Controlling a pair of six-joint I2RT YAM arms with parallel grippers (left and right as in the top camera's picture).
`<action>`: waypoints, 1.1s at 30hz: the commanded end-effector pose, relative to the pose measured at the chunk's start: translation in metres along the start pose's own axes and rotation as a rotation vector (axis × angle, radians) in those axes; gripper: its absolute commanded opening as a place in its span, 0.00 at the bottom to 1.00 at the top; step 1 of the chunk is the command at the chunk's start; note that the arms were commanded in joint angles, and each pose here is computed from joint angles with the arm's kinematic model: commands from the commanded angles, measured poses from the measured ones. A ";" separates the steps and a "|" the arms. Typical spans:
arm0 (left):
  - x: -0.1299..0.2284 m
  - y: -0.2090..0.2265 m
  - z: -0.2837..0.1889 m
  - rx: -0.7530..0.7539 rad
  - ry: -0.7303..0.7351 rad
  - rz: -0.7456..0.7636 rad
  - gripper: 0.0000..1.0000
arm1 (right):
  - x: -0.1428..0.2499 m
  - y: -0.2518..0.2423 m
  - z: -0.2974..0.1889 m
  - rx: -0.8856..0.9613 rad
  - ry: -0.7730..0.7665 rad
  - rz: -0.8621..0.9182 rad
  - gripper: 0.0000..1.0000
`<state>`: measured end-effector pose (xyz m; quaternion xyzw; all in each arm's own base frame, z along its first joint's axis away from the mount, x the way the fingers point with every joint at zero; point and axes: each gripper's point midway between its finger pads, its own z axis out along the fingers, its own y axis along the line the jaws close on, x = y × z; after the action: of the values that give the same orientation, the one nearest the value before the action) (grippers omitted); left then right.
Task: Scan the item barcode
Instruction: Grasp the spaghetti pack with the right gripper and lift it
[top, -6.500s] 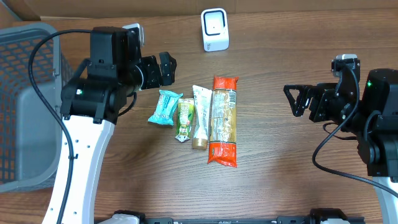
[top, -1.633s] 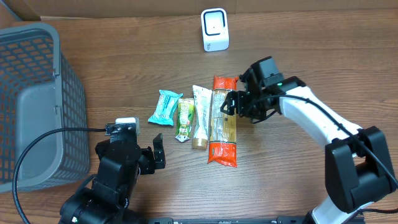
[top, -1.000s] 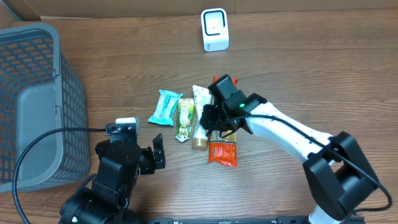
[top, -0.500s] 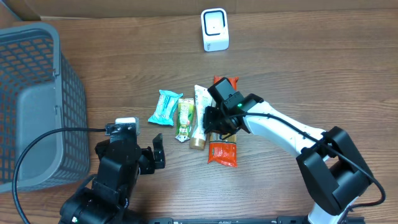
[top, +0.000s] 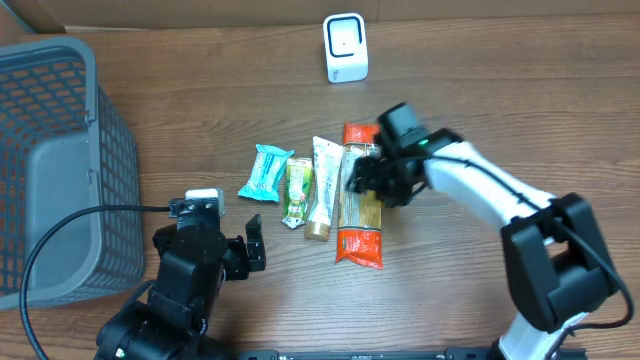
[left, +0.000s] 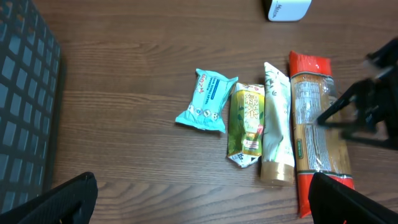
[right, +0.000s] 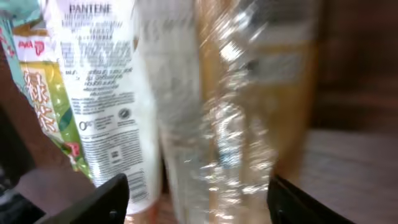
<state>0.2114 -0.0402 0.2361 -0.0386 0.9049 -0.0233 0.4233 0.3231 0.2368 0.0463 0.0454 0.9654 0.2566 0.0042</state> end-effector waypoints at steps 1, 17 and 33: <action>0.002 0.001 0.003 -0.011 0.002 -0.007 1.00 | -0.015 -0.005 -0.016 -0.062 -0.006 -0.103 0.80; 0.002 0.001 0.003 -0.011 0.002 -0.007 1.00 | -0.015 -0.014 0.025 -0.098 0.079 0.034 0.75; 0.002 0.001 0.003 -0.011 0.002 -0.007 1.00 | -0.025 -0.017 0.026 -0.080 0.049 0.099 0.04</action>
<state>0.2114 -0.0401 0.2361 -0.0387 0.9048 -0.0231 0.4234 0.3403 0.2368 0.0186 0.0791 0.9473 0.3079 -0.0384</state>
